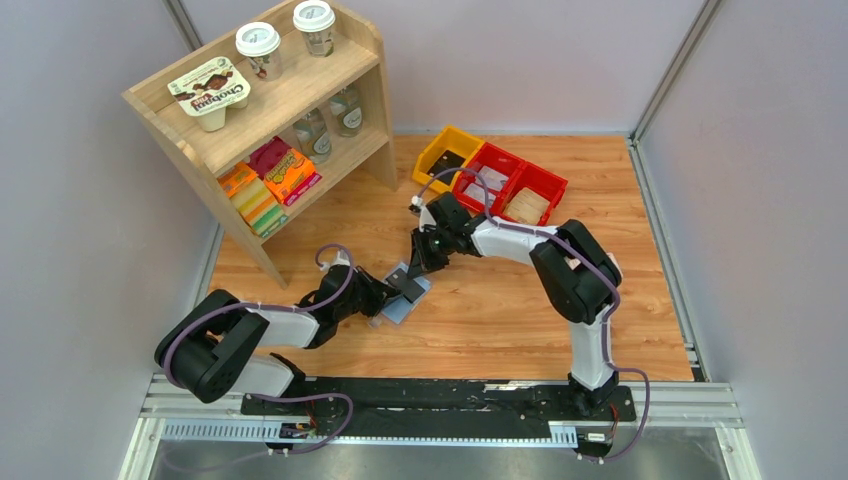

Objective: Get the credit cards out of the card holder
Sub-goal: Remove the credit card from the card holder.

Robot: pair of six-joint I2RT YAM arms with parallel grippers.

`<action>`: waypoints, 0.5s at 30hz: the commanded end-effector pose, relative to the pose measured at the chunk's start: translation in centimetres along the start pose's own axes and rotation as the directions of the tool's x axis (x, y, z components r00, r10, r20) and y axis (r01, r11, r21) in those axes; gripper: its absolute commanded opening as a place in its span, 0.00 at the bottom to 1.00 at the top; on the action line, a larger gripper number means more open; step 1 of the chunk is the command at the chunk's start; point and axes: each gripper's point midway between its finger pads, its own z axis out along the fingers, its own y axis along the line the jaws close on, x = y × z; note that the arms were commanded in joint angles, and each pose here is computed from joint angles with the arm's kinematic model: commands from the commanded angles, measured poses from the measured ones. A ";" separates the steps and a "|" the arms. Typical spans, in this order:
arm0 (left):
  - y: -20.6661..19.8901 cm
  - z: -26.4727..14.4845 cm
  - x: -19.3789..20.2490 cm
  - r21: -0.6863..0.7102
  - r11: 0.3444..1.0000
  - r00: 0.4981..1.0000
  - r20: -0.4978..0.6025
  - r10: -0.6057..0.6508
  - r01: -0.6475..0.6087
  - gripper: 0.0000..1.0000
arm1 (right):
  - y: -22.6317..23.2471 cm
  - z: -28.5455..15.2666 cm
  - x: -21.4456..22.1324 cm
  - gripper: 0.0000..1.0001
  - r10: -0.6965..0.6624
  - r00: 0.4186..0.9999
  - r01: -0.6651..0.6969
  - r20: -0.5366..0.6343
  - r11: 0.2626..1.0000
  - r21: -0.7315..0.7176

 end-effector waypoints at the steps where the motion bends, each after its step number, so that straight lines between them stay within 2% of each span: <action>1: 0.7 -0.2 0.2 -0.018 1.000 1.000 -0.001 -0.009 0.009 0.00 | -2.4 1.1 0.9 0.06 0.060 0.998 -0.058 -0.030 0.997 0.054; 6: 0.9 -0.3 0.3 -0.026 0.999 1.000 -0.002 -0.028 0.028 0.00 | -4.2 1.6 2.7 0.05 0.114 0.990 -0.105 -0.082 0.989 0.108; 15: 2.3 -1.0 0.6 -0.066 0.994 0.996 0.002 -0.090 0.090 0.00 | -5.9 1.7 3.3 0.04 0.155 0.984 -0.136 -0.093 0.973 0.184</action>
